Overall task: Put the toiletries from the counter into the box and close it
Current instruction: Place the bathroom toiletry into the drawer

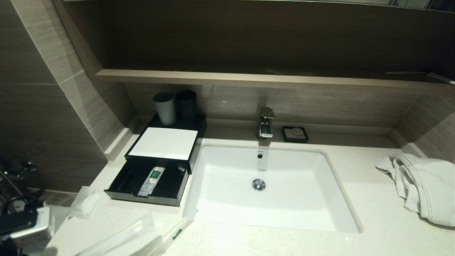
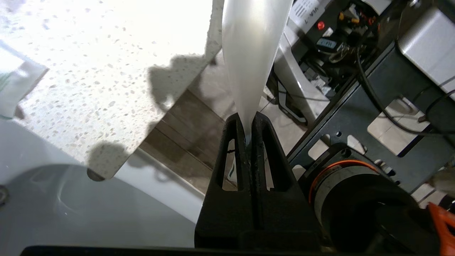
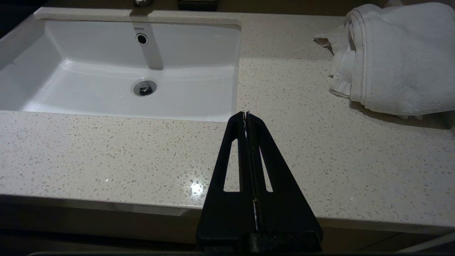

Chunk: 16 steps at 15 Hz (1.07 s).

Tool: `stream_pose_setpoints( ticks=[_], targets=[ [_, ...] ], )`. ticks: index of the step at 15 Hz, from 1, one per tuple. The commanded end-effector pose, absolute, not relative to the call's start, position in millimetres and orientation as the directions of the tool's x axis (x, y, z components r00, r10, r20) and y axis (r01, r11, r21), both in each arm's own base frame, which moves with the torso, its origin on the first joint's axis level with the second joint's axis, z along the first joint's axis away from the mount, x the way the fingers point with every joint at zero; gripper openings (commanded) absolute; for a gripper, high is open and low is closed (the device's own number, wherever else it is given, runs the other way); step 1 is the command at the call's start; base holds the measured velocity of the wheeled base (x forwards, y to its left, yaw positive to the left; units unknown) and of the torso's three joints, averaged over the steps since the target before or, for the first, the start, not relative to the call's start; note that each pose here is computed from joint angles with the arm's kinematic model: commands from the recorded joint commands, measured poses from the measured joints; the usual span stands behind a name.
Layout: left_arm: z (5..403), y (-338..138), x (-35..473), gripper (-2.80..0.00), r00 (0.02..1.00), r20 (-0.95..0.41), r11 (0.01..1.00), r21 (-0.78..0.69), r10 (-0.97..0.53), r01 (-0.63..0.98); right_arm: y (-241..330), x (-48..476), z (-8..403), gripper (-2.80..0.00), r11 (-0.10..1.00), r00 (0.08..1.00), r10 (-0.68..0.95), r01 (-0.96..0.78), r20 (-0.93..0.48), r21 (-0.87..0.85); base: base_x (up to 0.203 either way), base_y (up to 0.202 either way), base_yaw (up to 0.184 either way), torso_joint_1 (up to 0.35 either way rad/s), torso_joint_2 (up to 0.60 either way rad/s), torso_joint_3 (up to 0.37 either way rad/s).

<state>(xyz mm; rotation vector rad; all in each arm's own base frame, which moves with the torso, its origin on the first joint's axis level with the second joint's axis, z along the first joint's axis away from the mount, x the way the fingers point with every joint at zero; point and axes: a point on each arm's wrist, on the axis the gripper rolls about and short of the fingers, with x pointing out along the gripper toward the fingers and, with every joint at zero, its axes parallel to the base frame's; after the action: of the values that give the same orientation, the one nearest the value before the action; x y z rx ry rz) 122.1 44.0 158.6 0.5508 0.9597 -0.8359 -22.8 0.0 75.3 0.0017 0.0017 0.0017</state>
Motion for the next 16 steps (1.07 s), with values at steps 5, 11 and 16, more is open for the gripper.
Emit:
stream_pose_setpoints(
  ticks=[5, 11, 16],
  targets=[
    [199.9, 46.9, 133.3, -2.80, 0.217, -0.853, 0.660, -0.182, -0.475, 0.729, 0.1, -22.8, 75.3, -2.80, 1.000, 1.000, 0.002, -0.002, -0.002, 0.002, 0.000, 0.000, 0.000, 0.000, 0.00, 0.000],
    [212.8, 52.5, 147.8, -2.80, 0.100, -0.824, 0.734, -0.434, -0.558, 0.523, 0.0, -22.8, 75.3, -2.80, 1.000, 1.000, 0.002, -0.002, -0.002, 0.002, 0.000, 0.000, 0.000, 0.000, 0.00, 0.000],
    [236.4, 42.3, 138.6, -2.80, 0.114, -0.812, 0.797, -0.518, -0.572, 0.310, 0.0, -22.8, 75.3, -2.80, 1.000, 1.000, 0.002, -0.002, -0.002, 0.002, 0.000, 0.000, 0.000, 0.000, 0.00, 0.000]
  ],
)
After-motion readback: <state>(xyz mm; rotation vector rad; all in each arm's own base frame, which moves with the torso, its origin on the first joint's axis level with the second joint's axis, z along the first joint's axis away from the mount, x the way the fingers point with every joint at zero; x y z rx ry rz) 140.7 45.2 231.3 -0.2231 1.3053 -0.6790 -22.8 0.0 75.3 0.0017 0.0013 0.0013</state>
